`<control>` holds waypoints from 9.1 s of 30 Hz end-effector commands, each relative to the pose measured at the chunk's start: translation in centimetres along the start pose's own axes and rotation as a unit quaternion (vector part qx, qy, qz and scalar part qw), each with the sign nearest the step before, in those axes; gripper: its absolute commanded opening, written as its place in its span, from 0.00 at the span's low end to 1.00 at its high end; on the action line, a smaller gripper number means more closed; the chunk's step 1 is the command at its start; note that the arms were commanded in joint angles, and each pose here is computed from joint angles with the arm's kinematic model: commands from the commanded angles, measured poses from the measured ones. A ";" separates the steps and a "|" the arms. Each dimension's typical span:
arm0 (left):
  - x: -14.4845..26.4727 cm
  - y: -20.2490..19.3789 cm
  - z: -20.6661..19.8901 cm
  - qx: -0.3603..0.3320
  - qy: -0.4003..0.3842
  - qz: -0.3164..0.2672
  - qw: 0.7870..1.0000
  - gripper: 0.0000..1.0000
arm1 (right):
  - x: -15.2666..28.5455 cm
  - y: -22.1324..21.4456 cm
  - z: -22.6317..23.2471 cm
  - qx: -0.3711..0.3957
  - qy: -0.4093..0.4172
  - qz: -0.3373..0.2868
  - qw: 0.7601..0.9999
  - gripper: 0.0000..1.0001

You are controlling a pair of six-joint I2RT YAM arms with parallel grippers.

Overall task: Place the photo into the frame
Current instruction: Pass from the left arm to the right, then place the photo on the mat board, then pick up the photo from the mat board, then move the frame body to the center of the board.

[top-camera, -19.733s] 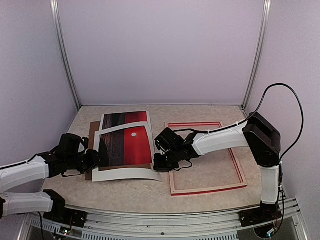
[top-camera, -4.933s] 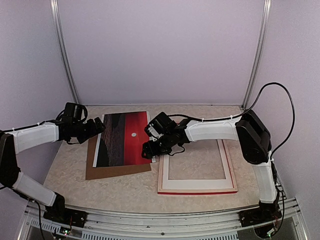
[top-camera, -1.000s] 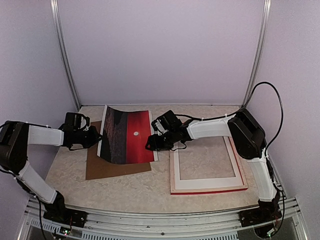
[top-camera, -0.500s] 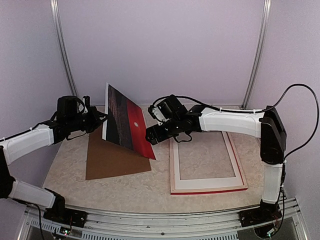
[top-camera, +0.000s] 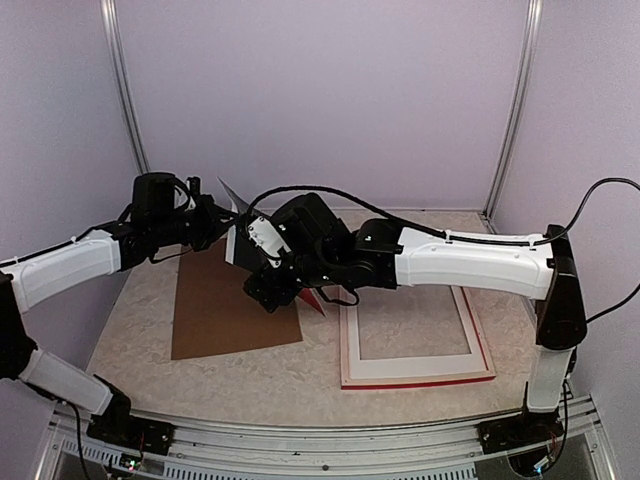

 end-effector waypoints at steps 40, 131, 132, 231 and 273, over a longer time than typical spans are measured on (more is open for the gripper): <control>-1.8 2.1 -5.9 -0.028 -0.042 0.000 0.999 0.27 | 4.6 4.6 -5.1 0.045 -0.297 -0.047 0.953 0.00; -20.5 -17.3 1.1 -0.140 0.030 0.236 0.961 0.92 | 12.1 -19.5 -30.6 -0.354 -0.317 0.157 0.866 0.92; -20.8 -17.4 1.1 -0.141 0.027 0.238 0.961 0.91 | 12.1 -19.5 -30.8 -0.356 -0.317 0.156 0.866 0.92; -25.6 -17.0 -4.2 -0.171 -0.135 0.288 0.932 0.00 | 16.4 -26.9 -38.4 -0.446 -0.343 0.145 0.814 0.92; -18.5 -16.0 -1.2 -0.164 -0.112 0.259 0.945 0.29 | 9.7 -26.9 -31.8 -0.492 -0.188 0.132 0.840 0.84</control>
Point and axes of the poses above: each gripper's point midway between its finger pads, its own x axis back along the fingers, its own z axis along the line the jaws close on, y = z × x, the point moved 1 cm from there along x, back along the fingers, and after that the axes turned 11 degrees about -x, right-handed, at the moved point
